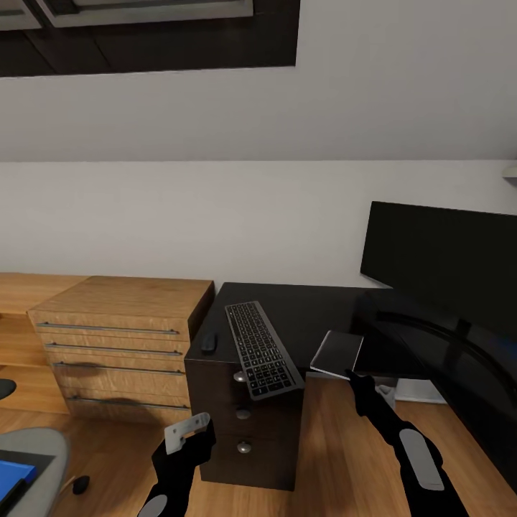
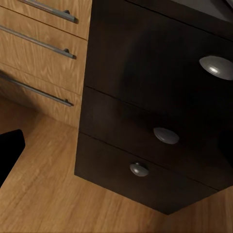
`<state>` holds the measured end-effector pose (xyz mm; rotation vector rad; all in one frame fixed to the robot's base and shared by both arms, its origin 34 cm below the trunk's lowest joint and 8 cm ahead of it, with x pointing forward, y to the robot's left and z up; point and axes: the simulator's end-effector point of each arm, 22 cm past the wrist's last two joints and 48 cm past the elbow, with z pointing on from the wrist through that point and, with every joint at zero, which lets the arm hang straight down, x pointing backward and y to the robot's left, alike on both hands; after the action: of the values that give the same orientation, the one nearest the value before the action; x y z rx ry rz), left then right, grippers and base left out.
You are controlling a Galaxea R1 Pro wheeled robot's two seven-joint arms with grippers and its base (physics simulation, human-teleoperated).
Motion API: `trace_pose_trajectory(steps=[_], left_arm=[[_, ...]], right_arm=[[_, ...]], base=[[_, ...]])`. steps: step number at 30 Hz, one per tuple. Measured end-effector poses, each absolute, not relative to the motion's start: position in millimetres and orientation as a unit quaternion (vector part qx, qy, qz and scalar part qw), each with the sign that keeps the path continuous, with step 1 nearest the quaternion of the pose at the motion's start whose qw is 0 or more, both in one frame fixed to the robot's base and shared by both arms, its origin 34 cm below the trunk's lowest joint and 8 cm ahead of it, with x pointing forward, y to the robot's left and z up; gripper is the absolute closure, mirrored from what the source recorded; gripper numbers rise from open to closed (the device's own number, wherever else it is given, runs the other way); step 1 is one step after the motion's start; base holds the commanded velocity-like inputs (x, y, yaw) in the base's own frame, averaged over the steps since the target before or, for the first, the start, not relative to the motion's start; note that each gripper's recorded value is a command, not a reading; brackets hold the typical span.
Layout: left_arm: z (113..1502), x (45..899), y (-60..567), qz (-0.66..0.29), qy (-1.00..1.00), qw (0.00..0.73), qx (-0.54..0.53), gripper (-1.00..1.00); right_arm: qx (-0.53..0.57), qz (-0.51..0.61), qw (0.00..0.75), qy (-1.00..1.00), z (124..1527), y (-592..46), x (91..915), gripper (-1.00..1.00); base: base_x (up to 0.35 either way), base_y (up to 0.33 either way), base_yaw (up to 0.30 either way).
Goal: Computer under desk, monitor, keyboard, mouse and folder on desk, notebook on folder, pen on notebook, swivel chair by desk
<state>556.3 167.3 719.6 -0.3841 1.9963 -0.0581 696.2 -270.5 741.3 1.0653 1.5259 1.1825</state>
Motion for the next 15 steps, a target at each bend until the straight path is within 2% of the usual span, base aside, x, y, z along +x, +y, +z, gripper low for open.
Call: trace_pose_trajectory(steps=[15], left_arm=[[719.6,556.3,167.5,-0.024,0.835,0.526,-0.161,-1.00]], right_arm=[[0.429,0.479,0.452,0.618,741.9,-269.9,696.3,-1.00]], base=[[0.000,0.000,0.000]])
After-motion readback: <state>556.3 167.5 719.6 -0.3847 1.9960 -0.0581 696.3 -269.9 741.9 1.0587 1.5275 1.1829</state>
